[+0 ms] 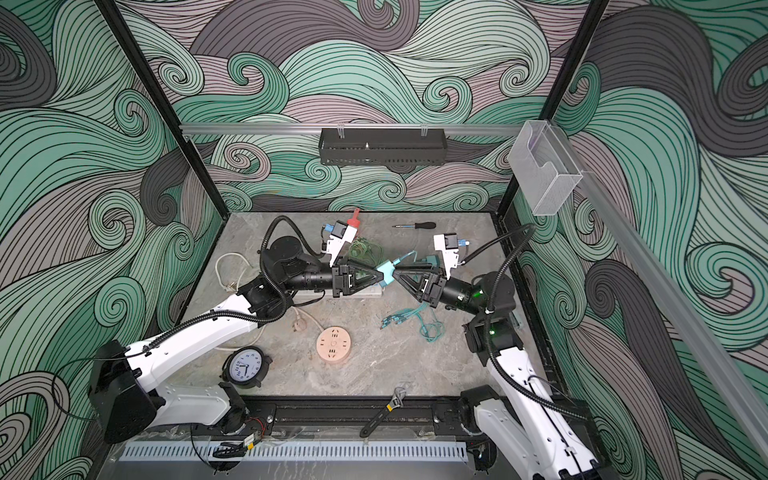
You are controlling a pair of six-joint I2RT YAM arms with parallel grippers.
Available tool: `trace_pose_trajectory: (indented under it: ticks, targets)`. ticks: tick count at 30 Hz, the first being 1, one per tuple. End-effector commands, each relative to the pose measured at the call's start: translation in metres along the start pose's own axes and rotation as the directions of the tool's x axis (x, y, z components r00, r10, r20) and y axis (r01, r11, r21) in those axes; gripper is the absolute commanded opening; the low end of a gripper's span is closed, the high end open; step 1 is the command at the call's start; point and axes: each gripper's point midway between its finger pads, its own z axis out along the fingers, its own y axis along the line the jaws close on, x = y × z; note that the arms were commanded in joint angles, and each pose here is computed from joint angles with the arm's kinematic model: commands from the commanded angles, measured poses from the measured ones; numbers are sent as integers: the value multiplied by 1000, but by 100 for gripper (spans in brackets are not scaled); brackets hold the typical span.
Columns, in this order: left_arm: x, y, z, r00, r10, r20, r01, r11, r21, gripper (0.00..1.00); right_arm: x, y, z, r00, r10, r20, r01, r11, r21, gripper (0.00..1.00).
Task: Insert the plug
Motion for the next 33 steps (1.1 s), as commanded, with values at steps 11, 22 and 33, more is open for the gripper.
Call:
trace_pose_trajectory:
  ticks: [11,22,33]
  targets:
    - [-18,-24,1,998,56,25,-58,994,93,0,1,24,5,998,-45,-35,42,995,-95,43]
    - [-13,-21,2,999,41,4,-41,994,98,0,-1,30,5,997,-73,-23,70,992,-100,28]
    - [-3,-8,-16,998,61,-6,-61,997,-57,47,6,25,-2,988,-148,-36,148,989,-4,17]
